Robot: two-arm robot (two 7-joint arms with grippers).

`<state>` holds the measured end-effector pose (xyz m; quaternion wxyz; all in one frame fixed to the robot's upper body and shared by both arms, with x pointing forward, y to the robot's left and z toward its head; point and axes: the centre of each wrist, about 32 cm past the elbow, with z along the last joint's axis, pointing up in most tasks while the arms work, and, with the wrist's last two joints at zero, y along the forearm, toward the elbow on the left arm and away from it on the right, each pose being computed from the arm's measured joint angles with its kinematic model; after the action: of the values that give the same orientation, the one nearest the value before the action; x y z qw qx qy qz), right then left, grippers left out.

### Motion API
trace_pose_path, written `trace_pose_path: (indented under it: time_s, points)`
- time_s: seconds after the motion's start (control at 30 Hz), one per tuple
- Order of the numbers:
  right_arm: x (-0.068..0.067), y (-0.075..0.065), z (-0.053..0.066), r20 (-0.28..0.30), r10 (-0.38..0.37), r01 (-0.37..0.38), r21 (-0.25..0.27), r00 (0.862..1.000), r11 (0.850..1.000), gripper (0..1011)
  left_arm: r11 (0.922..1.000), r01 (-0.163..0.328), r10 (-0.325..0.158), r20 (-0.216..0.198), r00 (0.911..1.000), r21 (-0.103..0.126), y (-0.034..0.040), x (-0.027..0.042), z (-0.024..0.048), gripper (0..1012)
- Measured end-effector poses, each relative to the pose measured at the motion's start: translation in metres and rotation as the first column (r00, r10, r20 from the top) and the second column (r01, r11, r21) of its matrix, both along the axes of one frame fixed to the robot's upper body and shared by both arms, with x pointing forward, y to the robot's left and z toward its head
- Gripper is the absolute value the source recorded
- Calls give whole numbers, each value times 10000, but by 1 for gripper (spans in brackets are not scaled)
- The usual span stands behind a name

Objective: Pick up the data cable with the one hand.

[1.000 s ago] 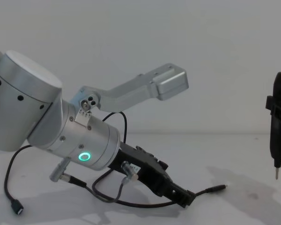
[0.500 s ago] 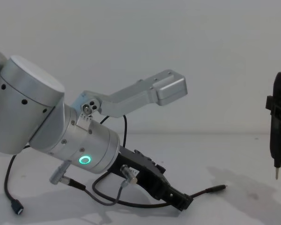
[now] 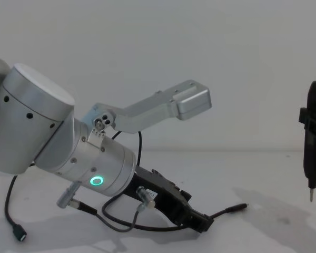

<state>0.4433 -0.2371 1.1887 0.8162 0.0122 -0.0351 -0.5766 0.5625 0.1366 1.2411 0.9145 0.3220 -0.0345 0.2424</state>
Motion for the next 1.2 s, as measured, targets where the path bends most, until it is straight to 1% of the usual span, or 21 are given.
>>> trace_pose_path:
  time_s: [0.17,1.2]
  points:
    - [0,0,0,0,0,0,0,10000,10000,268,10000,-11,11,1,10000,17,1,3,-2,648]
    - [0,0,0,0,0,0,0,10000,10000,268,10000,-38,38,-12,10000,57,5,6,-8,437]
